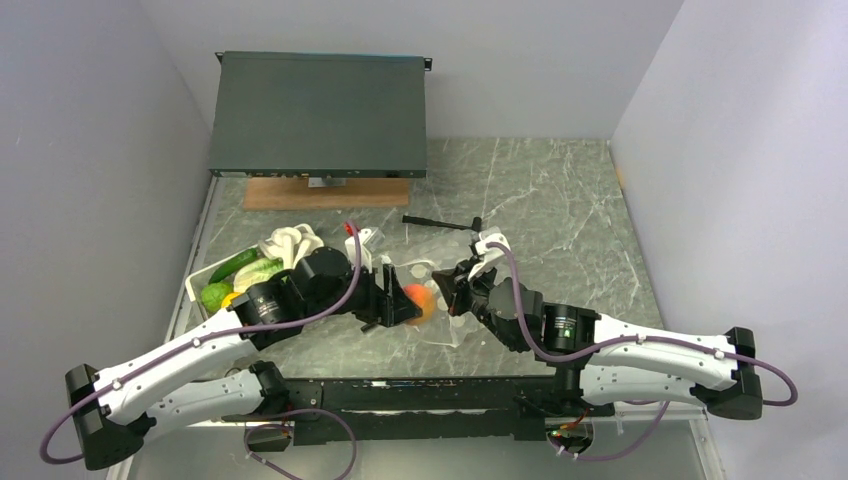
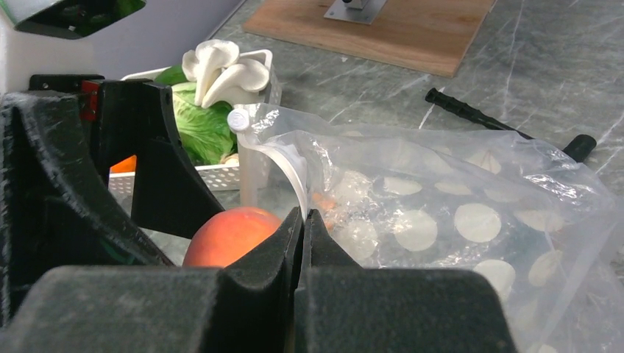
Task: Place the food in the zip-top bag and seal the zipper
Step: Place the fake fruit in the zipper food storage bag.
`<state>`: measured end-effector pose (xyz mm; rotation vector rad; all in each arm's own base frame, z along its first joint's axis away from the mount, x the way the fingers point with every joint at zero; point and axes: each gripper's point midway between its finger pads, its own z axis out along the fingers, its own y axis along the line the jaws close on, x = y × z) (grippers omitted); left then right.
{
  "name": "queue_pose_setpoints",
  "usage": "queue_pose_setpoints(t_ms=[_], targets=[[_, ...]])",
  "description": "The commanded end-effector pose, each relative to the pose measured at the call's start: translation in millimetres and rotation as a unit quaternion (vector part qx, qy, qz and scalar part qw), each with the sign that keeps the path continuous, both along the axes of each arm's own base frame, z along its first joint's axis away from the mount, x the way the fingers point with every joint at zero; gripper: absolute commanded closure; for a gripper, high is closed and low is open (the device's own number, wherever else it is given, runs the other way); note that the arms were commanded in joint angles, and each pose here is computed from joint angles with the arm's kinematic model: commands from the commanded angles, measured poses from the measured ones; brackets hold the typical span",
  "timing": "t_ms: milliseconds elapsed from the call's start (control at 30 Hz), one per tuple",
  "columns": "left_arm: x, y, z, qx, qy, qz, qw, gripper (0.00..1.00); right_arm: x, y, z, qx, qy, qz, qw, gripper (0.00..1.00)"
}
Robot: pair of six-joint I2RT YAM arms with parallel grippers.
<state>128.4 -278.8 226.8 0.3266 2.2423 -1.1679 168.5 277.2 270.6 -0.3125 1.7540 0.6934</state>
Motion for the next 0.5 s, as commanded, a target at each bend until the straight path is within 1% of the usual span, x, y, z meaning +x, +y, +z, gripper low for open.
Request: queue_pose_setpoints(t_ms=[0, 67, 100, 300, 400, 467], targets=[[2, -3, 23, -0.016, -0.028, 0.000, 0.999, 0.17, 2, 5, 10, 0.024, -0.005, -0.006, 1.000, 1.00], [1, -2, 25, -0.017, -0.031, 0.001, 0.999, 0.05, 2, 6, 9, 0.023, -0.004, -0.005, 1.000, 1.00], [0, -1, 28, -0.019, -0.033, 0.002, 0.999, 0.01, 2, 6, 10, 0.023, -0.004, -0.005, 1.000, 1.00], [-2, 6, 42, -0.042, -0.045, 0.011, 0.998, 0.00, 3, 7, 6, 0.018, -0.004, -0.006, 1.000, 1.00], [-2, 11, 45, -0.041, -0.048, 0.019, 0.998, 0.00, 3, 8, 5, 0.014, -0.003, -0.007, 1.000, 1.00], [-2, 15, 44, -0.037, -0.048, 0.026, 0.998, 0.02, 4, 8, 4, 0.014, -0.002, -0.007, 1.000, 1.00]])
